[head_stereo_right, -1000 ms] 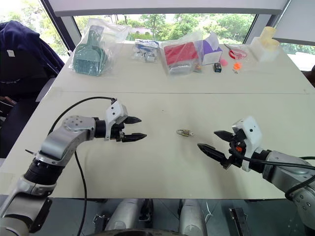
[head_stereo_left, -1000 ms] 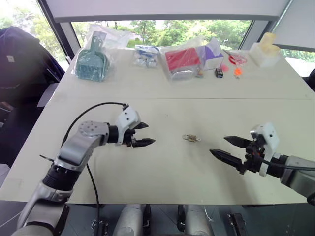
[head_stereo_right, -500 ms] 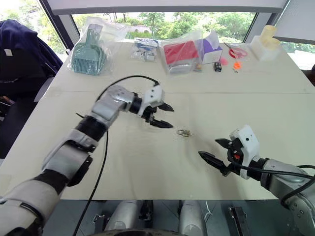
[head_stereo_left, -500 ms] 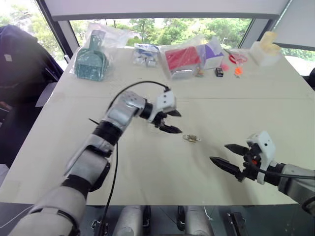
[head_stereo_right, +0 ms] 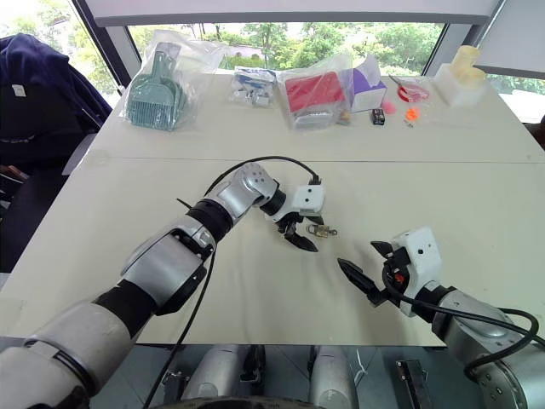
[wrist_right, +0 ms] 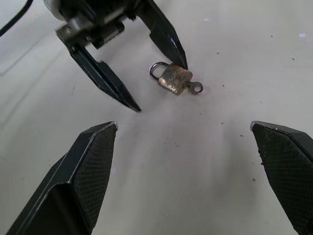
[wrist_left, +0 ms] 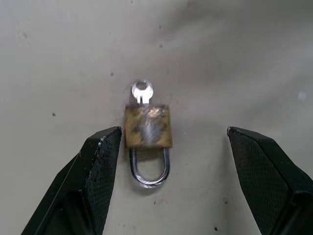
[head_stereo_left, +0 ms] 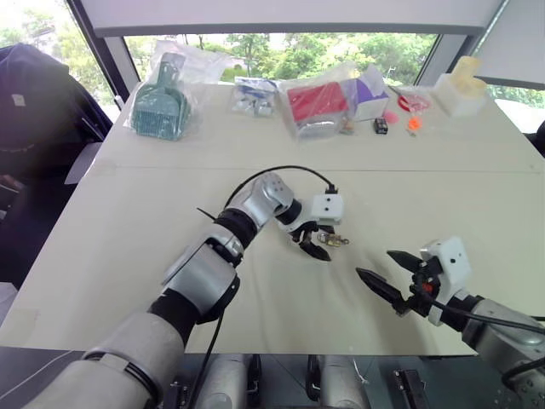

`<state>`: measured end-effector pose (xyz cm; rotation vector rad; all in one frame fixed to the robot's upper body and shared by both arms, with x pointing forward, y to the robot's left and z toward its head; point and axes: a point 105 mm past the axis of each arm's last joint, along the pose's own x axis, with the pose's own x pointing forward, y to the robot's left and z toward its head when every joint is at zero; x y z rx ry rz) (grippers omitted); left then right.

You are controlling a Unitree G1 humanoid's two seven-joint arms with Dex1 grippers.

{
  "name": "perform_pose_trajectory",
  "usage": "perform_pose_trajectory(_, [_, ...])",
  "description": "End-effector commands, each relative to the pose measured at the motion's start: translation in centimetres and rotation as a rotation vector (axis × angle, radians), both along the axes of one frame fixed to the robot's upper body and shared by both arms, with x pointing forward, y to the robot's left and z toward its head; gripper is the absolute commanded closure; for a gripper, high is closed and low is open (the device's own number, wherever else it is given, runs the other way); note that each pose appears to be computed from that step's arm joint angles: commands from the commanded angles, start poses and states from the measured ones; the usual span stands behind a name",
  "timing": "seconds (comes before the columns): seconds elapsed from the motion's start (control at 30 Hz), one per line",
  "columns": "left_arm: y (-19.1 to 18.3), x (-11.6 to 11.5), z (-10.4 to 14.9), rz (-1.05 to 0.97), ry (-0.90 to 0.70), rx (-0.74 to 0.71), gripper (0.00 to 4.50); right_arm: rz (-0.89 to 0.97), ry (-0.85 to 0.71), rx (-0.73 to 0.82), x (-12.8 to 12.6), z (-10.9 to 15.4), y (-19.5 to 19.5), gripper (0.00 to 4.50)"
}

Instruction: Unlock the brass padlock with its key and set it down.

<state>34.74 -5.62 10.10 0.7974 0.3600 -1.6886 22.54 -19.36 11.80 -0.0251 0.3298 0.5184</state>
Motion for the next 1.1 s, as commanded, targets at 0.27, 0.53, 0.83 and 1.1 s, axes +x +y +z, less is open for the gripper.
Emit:
perform_pose_trajectory(0.27, [0.4,-0.2,-2.7,0.049,0.006,0.068,2.86,0.022,-0.060,-0.005,0.4,1.0,0.6,0.00])
perform_pose_trajectory(0.53, [0.8,1.8,-0.7,0.129,-0.125,-0.052,3.76,0.061,-0.072,0.063,1.6,1.8,1.8,0.00])
perform_pose_trajectory(0.83, [7.2,2.0,5.9,0.220,-0.354,-0.330,3.76,0.087,-0.116,0.514,5.1,5.9,5.2,0.00])
perform_pose_trajectory(1.1, [8.0,-0.4,9.1,0.358,-0.356,-0.570,3.76,0.108,-0.051,0.653,7.7,5.8,7.1,0.00])
